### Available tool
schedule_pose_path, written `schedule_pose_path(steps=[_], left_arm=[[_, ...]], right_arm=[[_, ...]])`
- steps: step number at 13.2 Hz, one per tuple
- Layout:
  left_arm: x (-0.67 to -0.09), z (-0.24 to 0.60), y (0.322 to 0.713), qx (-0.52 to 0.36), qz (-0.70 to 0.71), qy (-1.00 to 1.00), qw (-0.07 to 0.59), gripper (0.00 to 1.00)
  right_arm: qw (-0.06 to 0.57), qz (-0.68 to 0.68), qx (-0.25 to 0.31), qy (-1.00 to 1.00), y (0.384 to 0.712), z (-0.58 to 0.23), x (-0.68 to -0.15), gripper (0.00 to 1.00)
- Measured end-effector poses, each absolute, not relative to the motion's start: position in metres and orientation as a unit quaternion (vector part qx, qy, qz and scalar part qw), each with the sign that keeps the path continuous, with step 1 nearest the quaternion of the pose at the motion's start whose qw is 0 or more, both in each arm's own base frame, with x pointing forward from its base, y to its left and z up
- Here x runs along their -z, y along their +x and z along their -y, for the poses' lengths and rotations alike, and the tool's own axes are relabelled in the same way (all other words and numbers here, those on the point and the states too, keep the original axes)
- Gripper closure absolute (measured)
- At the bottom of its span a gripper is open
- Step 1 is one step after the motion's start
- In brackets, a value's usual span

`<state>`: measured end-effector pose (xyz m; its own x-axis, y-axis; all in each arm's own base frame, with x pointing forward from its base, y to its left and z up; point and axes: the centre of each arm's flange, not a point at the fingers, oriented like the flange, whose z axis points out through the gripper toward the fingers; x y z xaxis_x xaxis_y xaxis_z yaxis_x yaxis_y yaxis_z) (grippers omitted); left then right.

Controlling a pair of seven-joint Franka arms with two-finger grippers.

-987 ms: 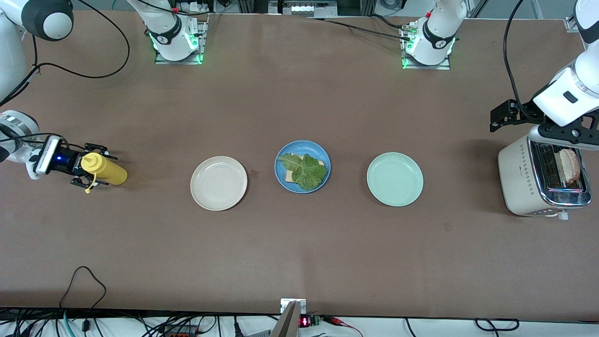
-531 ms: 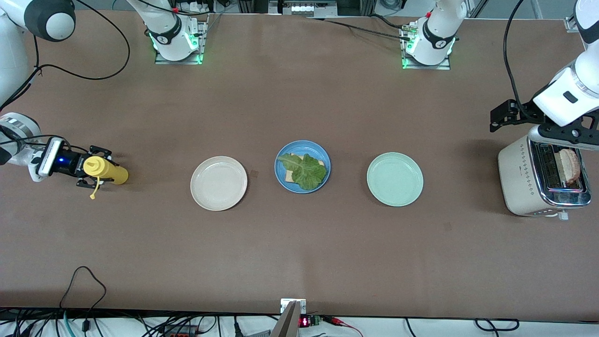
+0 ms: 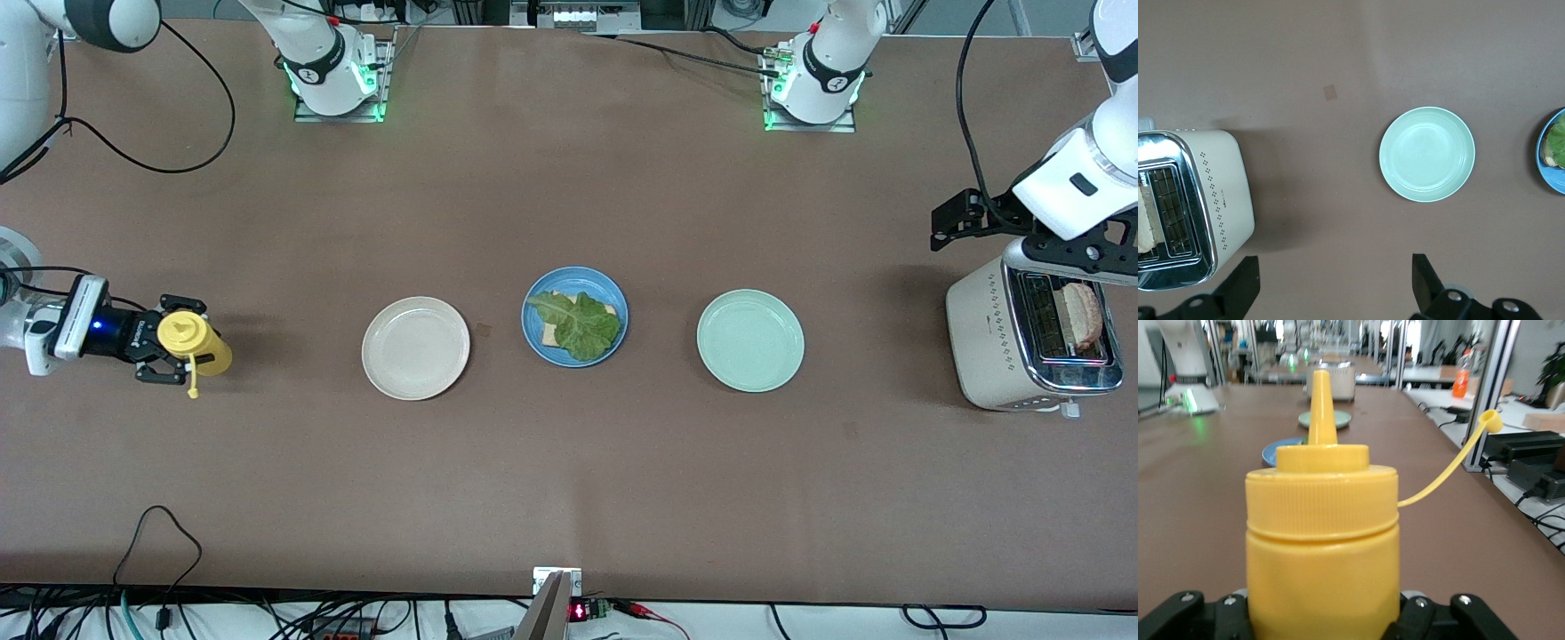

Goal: Make sandwich in blue plate with both arms
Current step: 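Grasp the mustard bottle with the right gripper and lift it, then carry the mustard bottle over the blue plate with the right gripper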

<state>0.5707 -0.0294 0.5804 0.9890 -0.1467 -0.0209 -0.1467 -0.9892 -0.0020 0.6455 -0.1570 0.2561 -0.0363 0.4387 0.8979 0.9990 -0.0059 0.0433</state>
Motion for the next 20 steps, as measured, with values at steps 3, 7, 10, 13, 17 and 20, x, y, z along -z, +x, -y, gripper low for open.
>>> schedule_pose_path(steps=[3, 7, 10, 13, 17, 20], left_arm=[[-0.58, 0.029, 0.571, -0.01, -0.074, -0.997, 0.002, 0.0], [-0.58, 0.029, 0.571, -0.01, -0.074, -0.997, 0.002, 0.0], [-0.581, 0.03, 0.571, -0.01, -0.074, -0.997, 0.002, 0.0], [-0.581, 0.03, 0.571, -0.01, -0.074, -0.997, 0.002, 0.0], [-0.581, 0.03, 0.571, -0.01, -0.074, -0.997, 0.002, 0.0], [-0.581, 0.029, 0.571, -0.01, -0.074, -0.997, 0.002, 0.0]], right_arm=[[0.319, 0.652, 0.312, -0.613, 0.671, 0.074, -0.313, 0.58], [0.268, 0.667, 0.231, -0.656, 0.687, -0.041, -0.336, 0.58], [0.19, 0.671, 0.155, -0.7, 0.686, -0.138, -0.342, 0.58], [0.137, 0.648, 0.116, -0.74, 0.67, -0.219, -0.354, 0.58], [0.06, 0.624, 0.077, -0.775, 0.645, -0.295, -0.357, 0.58], [0.004, 0.602, 0.049, -0.797, 0.612, -0.358, -0.347, 0.58]])
